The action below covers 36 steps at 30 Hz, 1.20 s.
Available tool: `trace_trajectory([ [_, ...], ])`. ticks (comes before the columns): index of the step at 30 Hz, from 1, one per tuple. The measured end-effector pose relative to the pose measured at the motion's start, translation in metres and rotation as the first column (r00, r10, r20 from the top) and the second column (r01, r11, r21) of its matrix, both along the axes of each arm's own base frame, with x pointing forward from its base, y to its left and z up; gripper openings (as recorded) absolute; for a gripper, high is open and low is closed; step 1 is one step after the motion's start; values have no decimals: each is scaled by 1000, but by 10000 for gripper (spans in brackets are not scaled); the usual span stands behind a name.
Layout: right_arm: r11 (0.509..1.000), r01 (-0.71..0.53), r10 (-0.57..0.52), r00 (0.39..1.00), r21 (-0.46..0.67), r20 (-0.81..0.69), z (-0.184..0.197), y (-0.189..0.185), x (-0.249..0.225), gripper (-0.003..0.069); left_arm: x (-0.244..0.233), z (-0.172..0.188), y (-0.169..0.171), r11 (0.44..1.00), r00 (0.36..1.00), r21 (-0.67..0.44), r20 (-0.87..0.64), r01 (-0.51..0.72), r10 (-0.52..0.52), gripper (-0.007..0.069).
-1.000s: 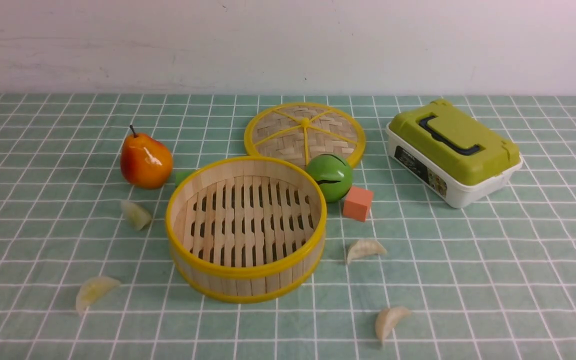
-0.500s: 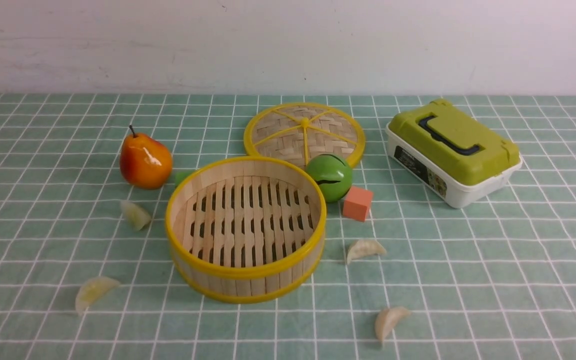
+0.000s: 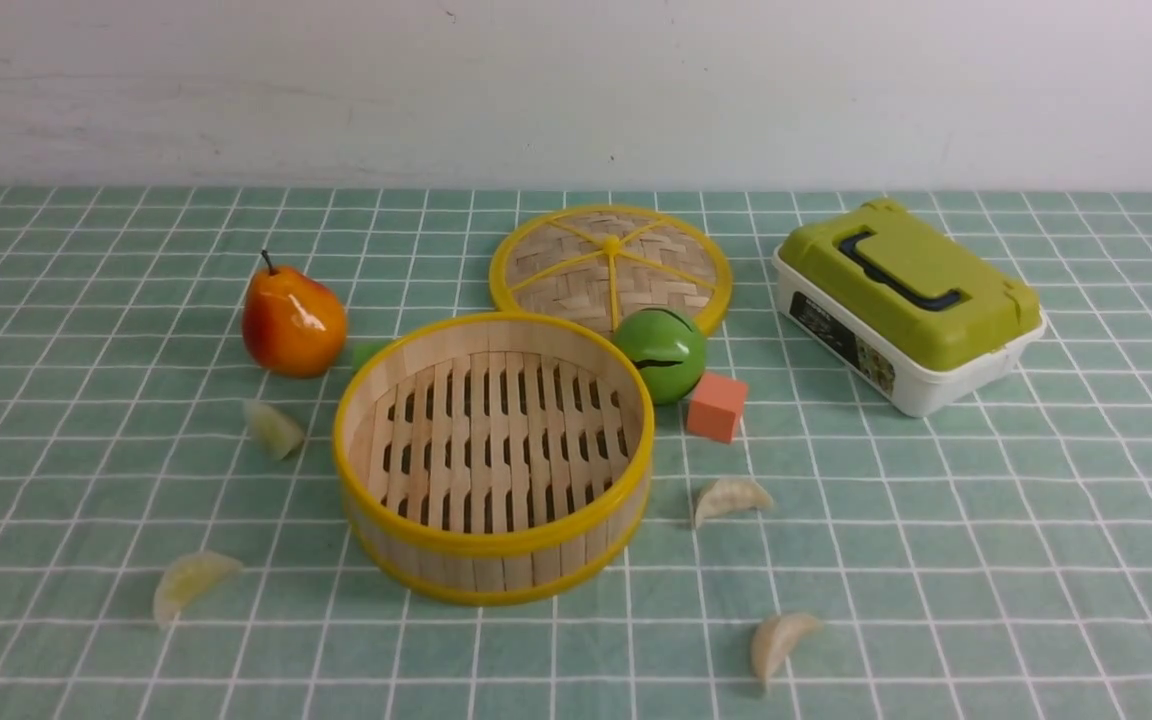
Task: Put the dumplings into the steamer on the table with the blue tablecloth.
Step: 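Reach for and grasp a dumpling on the table with the left gripper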
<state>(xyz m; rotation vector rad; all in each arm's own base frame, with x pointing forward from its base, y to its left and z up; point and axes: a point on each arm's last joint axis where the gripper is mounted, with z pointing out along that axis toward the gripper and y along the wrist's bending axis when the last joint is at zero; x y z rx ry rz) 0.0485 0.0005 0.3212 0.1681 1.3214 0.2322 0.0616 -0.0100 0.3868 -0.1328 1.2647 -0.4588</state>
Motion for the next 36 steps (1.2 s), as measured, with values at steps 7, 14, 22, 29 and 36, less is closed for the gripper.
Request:
trace_trajectory([
  [7,993,-36,-27,859,-112,-512,-19,1,41,-2,89,-33,-16,998,813,48,-583,31,3,-14],
  [14,945,-311,80,523,-103,-849,-58,19,62,-10,146,-81,-34,981,397,75,-918,180,-2,-14],
  [22,890,-455,216,490,-36,-845,-64,35,72,-10,205,-126,-38,900,242,233,-959,368,149,97],
  [29,880,-476,269,485,7,-832,-69,39,71,-10,246,-177,-35,801,224,371,-928,470,299,384],
  [36,876,-483,272,485,5,-831,-70,40,71,-4,268,-220,-34,778,186,399,-917,486,354,410],
])
